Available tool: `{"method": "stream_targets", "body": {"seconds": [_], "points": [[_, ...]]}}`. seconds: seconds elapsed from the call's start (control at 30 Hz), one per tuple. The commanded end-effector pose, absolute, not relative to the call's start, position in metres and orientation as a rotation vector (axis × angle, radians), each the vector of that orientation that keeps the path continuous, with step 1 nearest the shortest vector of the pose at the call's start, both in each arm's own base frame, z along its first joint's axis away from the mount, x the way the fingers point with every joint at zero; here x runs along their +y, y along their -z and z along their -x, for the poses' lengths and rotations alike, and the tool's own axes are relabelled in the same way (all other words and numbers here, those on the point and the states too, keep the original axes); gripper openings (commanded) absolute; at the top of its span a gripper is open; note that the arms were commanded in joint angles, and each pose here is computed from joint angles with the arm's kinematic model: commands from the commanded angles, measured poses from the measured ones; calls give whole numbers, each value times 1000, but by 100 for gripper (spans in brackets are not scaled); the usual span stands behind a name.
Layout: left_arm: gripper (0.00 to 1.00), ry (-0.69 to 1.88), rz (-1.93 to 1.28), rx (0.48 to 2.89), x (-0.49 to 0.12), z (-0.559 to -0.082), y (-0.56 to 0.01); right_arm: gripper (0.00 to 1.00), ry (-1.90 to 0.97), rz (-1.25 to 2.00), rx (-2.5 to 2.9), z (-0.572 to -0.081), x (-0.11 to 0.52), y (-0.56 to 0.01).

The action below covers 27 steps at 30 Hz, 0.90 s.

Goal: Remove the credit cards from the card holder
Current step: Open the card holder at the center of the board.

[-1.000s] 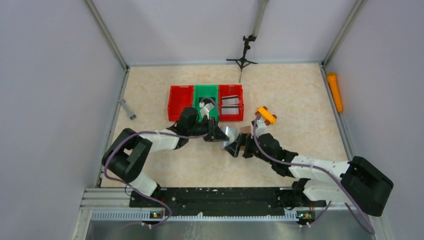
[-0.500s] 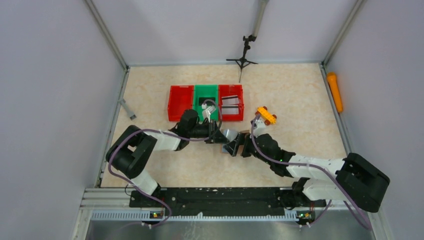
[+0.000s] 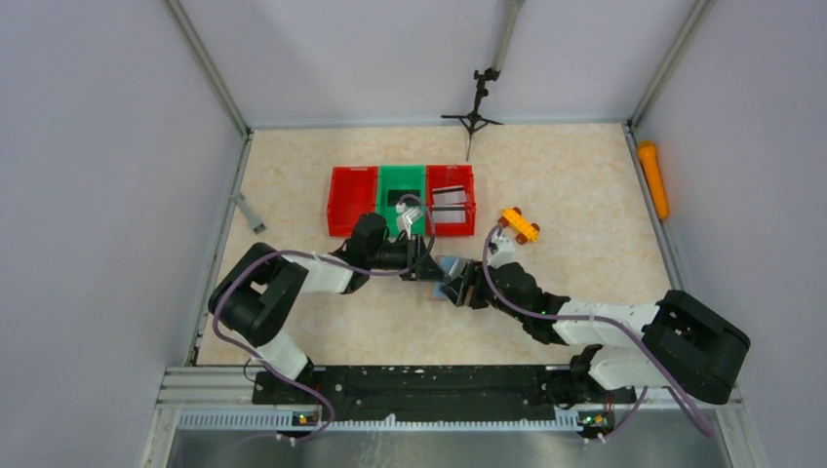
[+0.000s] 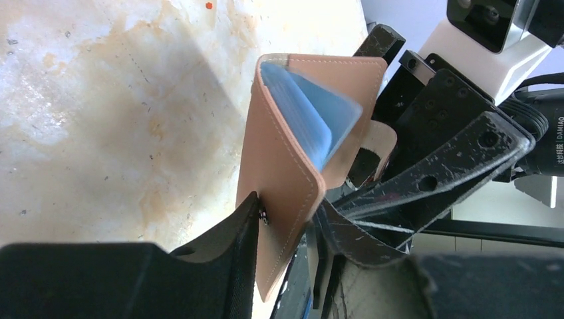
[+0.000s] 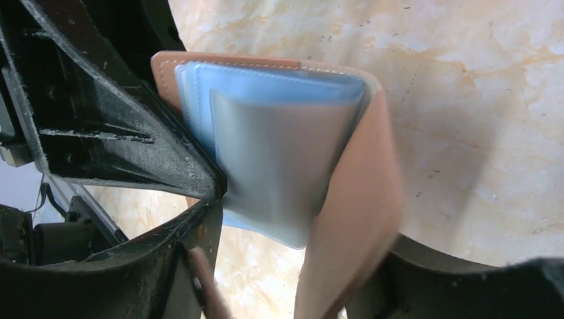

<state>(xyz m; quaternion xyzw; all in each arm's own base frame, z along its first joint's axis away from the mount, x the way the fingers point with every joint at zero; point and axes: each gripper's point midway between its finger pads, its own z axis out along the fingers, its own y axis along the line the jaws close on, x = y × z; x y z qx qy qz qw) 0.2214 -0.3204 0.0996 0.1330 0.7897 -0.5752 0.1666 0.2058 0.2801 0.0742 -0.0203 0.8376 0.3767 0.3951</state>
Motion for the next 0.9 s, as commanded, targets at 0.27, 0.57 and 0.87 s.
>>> {"method": "stream_targets", "body": {"seconds": [0.27, 0.57, 0.87], "points": [[37, 1668, -470, 2199, -325, -217, -110, 36, -841, -24, 2128, -217, 267, -69], [15, 1557, -457, 2275, -320, -223, -96, 59, -617, -80, 2192, -220, 233, -53], [13, 1456, -432, 2337, -314, -229, -85, 83, -506, -50, 2170, -218, 209, -83]]}}
